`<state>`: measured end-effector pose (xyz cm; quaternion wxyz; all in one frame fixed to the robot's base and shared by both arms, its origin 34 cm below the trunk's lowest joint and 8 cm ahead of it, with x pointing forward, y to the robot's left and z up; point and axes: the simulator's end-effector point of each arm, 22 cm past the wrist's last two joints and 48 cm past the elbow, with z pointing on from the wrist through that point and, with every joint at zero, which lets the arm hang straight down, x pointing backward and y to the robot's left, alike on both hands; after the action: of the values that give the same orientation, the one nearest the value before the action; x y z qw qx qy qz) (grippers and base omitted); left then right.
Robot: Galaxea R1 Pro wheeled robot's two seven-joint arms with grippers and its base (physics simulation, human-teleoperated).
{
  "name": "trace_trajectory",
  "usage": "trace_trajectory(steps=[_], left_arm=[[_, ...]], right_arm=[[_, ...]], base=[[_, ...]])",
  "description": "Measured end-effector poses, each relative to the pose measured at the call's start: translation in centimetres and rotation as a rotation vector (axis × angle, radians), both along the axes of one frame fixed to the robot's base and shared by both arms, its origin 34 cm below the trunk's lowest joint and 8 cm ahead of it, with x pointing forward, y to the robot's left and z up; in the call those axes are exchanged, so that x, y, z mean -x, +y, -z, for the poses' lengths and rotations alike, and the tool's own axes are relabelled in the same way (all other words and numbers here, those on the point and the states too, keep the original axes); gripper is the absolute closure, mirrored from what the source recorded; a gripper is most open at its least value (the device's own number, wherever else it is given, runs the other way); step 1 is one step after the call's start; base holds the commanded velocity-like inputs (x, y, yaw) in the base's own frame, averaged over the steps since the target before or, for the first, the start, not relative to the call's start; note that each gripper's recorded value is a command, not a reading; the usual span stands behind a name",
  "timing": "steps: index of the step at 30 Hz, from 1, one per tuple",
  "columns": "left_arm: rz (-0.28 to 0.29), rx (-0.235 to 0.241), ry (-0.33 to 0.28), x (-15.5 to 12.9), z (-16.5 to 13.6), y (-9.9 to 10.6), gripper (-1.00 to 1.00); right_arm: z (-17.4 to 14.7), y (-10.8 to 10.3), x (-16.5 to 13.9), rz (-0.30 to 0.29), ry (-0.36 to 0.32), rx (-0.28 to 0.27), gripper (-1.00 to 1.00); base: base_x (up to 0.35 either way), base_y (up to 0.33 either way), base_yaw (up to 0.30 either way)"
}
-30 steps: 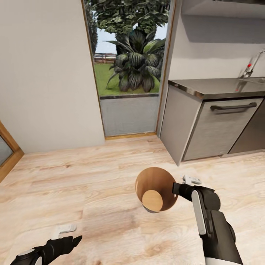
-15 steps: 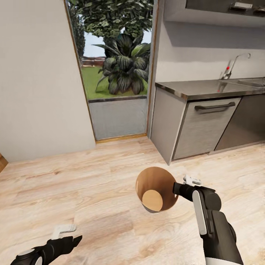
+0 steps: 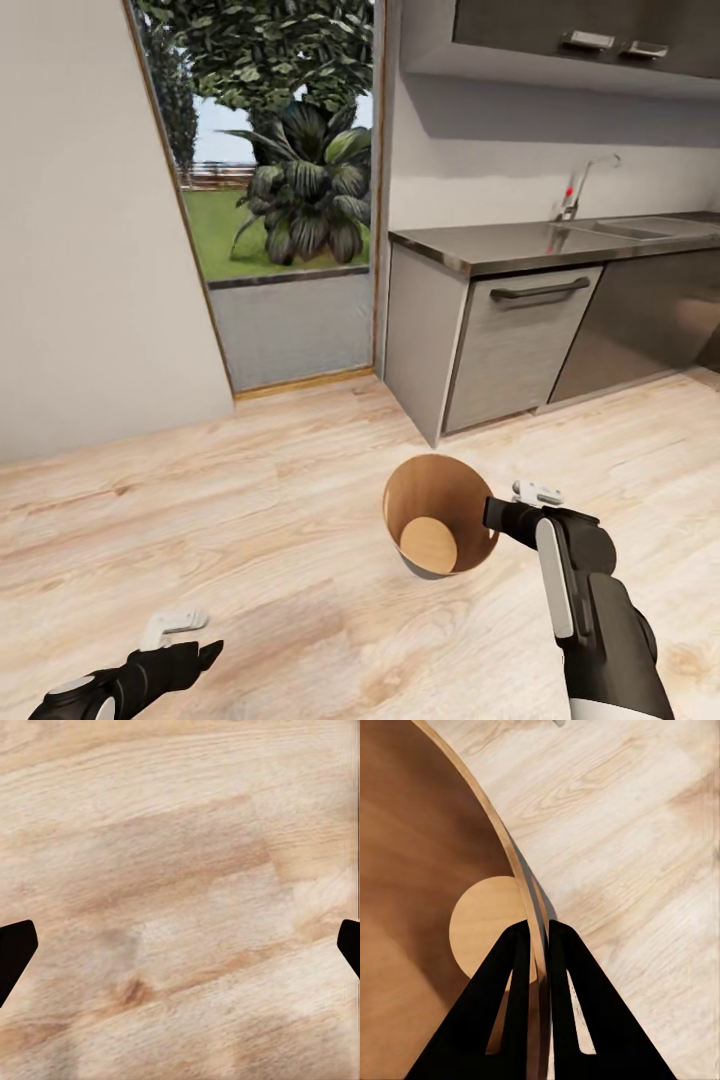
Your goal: Put the three can of soda from the living room inside the tash can in the kitchen.
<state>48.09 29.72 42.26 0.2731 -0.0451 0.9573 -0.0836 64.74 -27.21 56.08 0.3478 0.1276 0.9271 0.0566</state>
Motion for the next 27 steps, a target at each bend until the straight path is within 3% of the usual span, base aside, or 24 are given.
trace_trajectory(steps=[13,18,19,22,25,27], left_arm=[[0.0,-0.001,-0.018,-0.3,-0.7,0.0,-1.0],[-0.001,-0.002,-0.026,-0.4,-1.0,0.1,-1.0],[-0.001,-0.009,-0.027,-0.5,-1.1,0.5,-1.0],[-0.002,-0.012,-0.031,-0.6,-1.3,0.7,-1.0],[0.0,-0.012,-0.035,-0.6,-1.4,0.7,-1.0],[0.002,-0.011,-0.037,-0.6,-1.5,0.6,-1.0]], right_arm=[[-1.0,0.0,-0.1,-0.001,-0.019,-0.001,1.0],[-1.7,0.8,-0.3,-0.023,-0.033,0.004,1.0],[-1.8,1.5,-0.4,-0.046,-0.033,0.029,1.0],[-2.2,2.3,-0.5,-0.051,-0.042,0.011,1.0],[-2.3,1.7,-0.4,-0.042,-0.028,0.104,1.0],[-2.5,1.5,-0.4,-0.039,-0.027,0.13,1.0]], base=[[0.0,0.0,-0.19],[0.0,0.0,-0.182],[0.0,0.0,-0.163],[0.0,0.0,-0.16],[0.0,0.0,-0.159],[0.0,0.0,-0.159]])
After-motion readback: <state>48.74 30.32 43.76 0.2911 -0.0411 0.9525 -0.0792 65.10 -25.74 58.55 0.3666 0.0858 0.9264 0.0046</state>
